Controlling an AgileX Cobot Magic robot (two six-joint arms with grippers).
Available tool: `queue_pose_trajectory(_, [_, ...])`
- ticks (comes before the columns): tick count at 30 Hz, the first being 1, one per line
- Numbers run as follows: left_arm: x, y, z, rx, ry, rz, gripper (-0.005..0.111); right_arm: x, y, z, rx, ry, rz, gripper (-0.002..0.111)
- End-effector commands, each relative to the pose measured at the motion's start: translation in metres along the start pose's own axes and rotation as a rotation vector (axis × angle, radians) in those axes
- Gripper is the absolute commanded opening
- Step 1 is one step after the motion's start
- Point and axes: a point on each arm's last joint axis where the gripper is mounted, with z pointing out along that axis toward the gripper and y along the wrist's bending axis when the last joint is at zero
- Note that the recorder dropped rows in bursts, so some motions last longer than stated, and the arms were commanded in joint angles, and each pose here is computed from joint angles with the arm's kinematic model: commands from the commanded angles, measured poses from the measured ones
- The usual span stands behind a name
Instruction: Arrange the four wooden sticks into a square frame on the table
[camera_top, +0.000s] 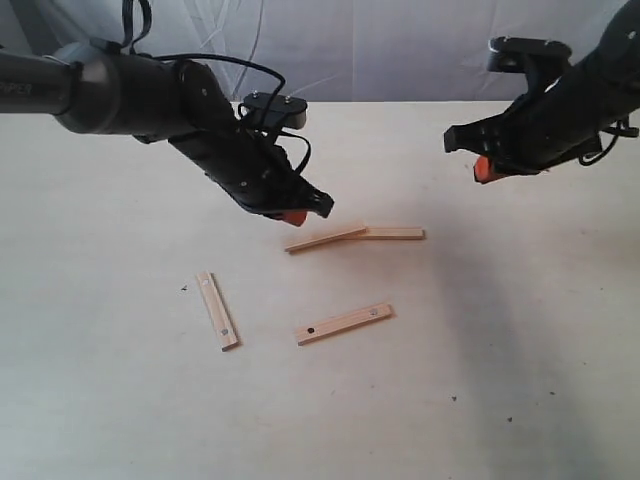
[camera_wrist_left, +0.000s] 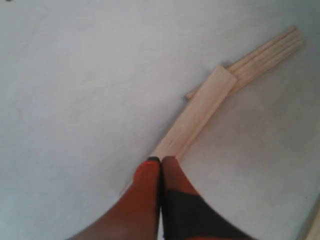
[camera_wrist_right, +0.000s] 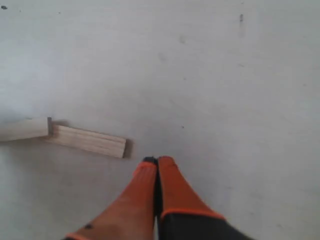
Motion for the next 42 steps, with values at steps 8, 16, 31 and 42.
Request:
queue_pose_trajectory(8, [-0.007,0.005,0.015,-0.026,-0.097,-0.062,0.0,-0.006,0.007,0.076,-0.148,0.05,0.016,-0.001])
queue_pose_trajectory(16, [0.001,0.002,0.02,0.017,-0.017,-0.08,0.0,-0.003,0.015,0.091,-0.128,0.032,0.01,-0.001])
queue_pose_trajectory(31, [0.015,0.007,0.037,0.013,0.071,-0.055,0.0,0.006,0.012,0.105,-0.132,0.079,0.023,-0.001])
queue_pose_trajectory(42, [0.014,0.006,0.037,0.021,0.067,-0.074,0.0,0.034,0.028,0.095,-0.304,0.371,0.123,-0.001])
